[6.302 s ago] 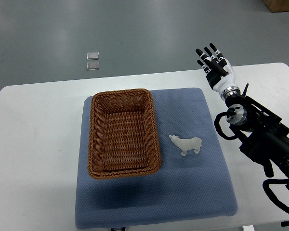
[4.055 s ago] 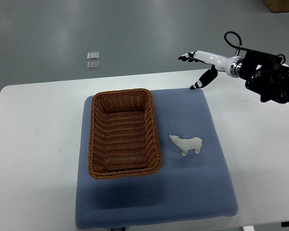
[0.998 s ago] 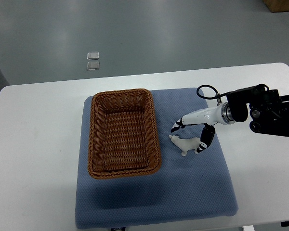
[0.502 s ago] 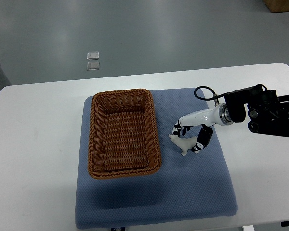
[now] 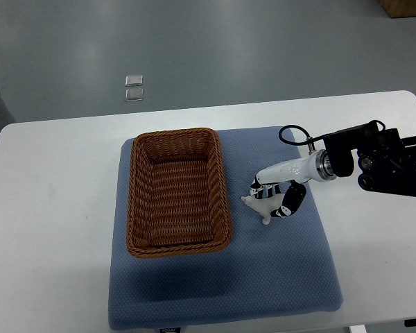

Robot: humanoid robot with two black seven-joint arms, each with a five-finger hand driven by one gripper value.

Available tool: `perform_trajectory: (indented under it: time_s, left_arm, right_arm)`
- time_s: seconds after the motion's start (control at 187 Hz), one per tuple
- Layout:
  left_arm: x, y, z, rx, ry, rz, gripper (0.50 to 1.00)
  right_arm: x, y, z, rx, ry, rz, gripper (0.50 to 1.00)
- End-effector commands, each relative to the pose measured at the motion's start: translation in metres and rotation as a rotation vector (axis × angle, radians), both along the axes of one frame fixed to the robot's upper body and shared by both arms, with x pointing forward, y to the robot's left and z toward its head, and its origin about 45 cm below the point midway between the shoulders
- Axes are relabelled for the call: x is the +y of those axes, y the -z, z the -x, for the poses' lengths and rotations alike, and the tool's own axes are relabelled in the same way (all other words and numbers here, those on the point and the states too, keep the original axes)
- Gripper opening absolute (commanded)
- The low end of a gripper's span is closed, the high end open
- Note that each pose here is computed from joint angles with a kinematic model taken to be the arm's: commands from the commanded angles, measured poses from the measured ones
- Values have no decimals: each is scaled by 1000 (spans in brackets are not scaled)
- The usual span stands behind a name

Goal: Place white bear in brown basket with right hand
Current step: 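Close the right hand fingers around the white bear, then lift the bear and carry it over the wicker basket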

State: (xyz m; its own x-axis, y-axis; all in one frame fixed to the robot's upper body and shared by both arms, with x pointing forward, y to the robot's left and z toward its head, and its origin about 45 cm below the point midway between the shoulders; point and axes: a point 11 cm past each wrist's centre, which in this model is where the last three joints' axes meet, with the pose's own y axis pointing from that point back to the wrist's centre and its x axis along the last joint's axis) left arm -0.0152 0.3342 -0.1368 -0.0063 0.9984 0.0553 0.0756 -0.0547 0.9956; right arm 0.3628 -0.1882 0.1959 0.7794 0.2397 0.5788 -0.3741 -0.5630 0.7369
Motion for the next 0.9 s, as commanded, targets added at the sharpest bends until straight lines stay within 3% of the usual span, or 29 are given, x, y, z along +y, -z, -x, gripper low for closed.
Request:
perform_trajectory:
  time_s: [0.0, 0.299, 0.635, 0.774, 0.896]
  left_arm:
    - [0, 0, 0, 0, 0, 0, 1000]
    - [0, 0, 0, 0, 0, 0, 1000]
    - [0, 0, 0, 1, 1, 0, 1000]
    - [0, 0, 0, 1, 1, 0, 1000]
    - [0, 0, 0, 1, 1, 0, 1000]
  right_arm:
    - [0, -1, 0, 1, -3, -2, 500]
    - [-9, -20, -13, -42, 35, -22, 500]
    - [10, -96, -54, -216, -2, -16, 500]
    - [48, -123, -65, -280, -63, -26, 500]
    - [97, -121, -59, -284, -156, -32, 500]
